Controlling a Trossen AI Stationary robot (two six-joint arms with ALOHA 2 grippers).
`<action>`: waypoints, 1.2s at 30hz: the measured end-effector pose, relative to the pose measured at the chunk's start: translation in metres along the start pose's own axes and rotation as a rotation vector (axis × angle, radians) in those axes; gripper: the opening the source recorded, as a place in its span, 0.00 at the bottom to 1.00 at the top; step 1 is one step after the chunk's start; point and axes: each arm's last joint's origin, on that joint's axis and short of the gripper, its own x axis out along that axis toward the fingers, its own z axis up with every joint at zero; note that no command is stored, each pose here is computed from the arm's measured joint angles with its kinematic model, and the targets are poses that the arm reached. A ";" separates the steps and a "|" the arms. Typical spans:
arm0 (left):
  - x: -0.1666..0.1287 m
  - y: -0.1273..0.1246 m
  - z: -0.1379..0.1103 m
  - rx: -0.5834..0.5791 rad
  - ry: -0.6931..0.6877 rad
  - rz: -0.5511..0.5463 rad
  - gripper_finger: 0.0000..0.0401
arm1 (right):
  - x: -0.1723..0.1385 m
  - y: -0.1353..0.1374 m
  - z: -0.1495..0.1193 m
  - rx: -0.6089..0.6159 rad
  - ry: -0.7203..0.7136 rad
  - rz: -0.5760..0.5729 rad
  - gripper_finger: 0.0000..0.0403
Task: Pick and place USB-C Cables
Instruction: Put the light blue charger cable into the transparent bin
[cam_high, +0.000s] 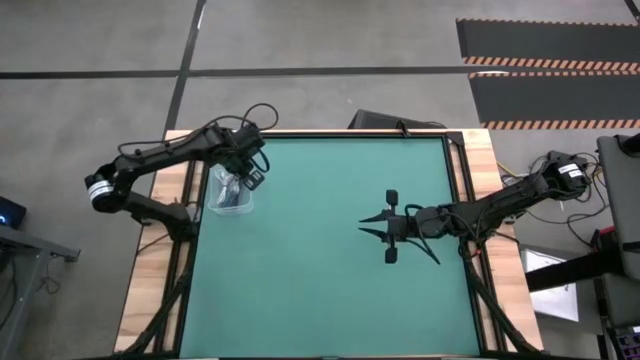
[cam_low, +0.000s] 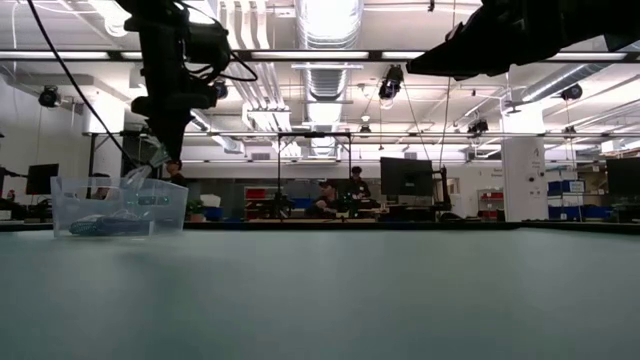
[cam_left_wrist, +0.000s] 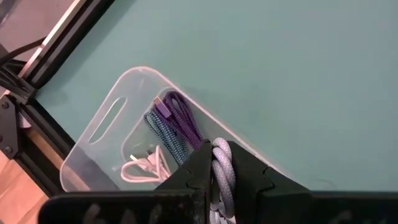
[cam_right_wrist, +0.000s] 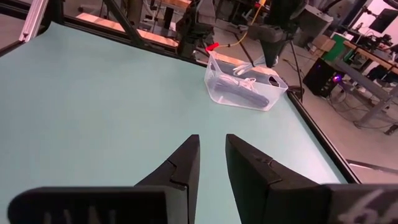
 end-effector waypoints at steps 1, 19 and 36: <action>0.000 0.000 0.000 -0.001 -0.001 0.000 0.04 | 0.000 0.000 0.000 0.000 0.000 0.000 0.17; 0.018 0.000 -0.015 -0.109 -0.009 0.016 0.04 | 0.000 0.000 -0.002 -0.004 0.014 0.003 0.17; 0.022 0.004 -0.034 -0.231 -0.114 0.047 0.04 | 0.000 0.000 -0.002 -0.002 0.016 0.003 0.17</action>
